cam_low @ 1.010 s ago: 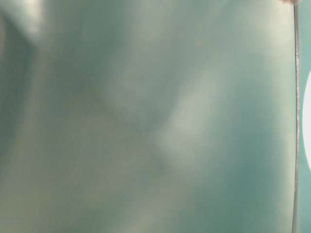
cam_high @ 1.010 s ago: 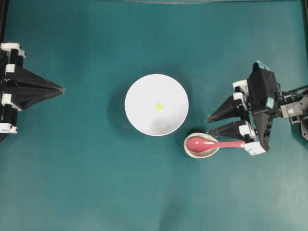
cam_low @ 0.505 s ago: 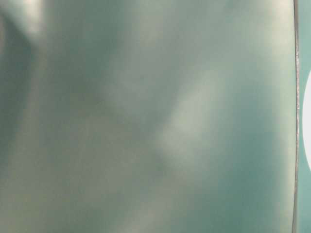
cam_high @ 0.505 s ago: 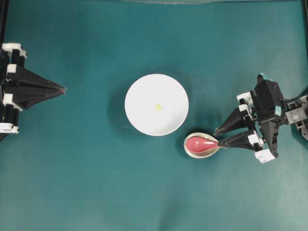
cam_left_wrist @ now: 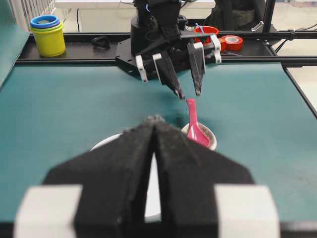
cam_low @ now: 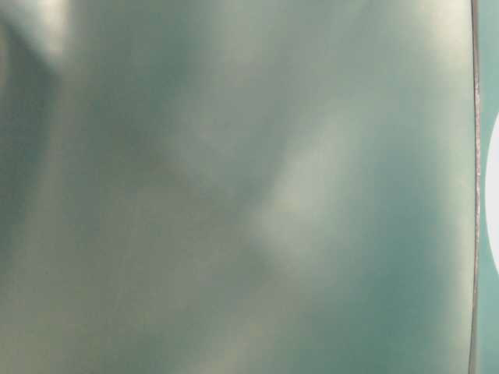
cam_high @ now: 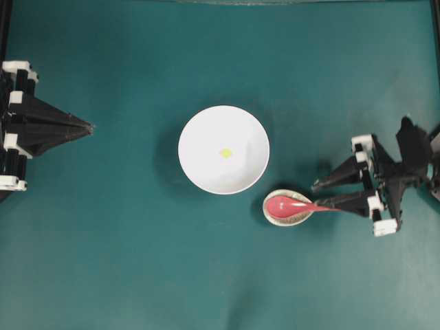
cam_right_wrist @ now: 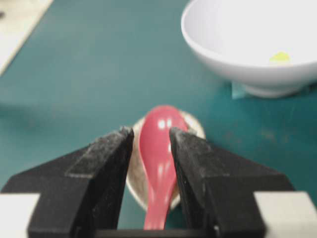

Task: Scoop the yellow hexagonal prism block from the bowl with a spoon using the right arm.

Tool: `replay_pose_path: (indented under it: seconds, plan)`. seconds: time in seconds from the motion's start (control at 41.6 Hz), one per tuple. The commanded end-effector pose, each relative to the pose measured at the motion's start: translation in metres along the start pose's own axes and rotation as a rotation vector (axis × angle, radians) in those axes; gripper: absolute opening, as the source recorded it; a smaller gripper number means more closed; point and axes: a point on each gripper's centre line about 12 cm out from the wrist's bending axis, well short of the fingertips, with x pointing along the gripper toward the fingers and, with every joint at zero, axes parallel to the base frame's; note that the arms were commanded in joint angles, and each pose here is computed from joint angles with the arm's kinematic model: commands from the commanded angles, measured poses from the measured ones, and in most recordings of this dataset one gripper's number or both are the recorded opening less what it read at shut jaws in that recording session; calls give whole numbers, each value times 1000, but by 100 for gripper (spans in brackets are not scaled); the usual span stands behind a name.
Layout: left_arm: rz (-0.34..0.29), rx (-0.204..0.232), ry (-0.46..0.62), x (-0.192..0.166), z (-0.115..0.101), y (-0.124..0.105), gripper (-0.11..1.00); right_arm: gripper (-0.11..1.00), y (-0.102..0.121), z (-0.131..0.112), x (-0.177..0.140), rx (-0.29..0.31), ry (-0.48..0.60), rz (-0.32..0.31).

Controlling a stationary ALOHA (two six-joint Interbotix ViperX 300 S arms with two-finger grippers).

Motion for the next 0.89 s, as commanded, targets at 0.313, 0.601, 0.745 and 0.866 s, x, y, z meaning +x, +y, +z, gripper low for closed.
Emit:
replay_pose_path:
  seconds: [0.313,0.601,0.745,0.866]
  plan:
    - [0,3,-18,2,6,0,0,43,18,-24,1,-69,-18,-71]
    - [0,5,-17,2,5,0,0,43,17,-32,-2,-115,41,-79]
    - [0,5,-17,2,5,0,0,43,17,-33,-2,-138,48,-82]
    - [0,3,-18,2,6,0,0,43,14,-37,-3,-146,73,-99]
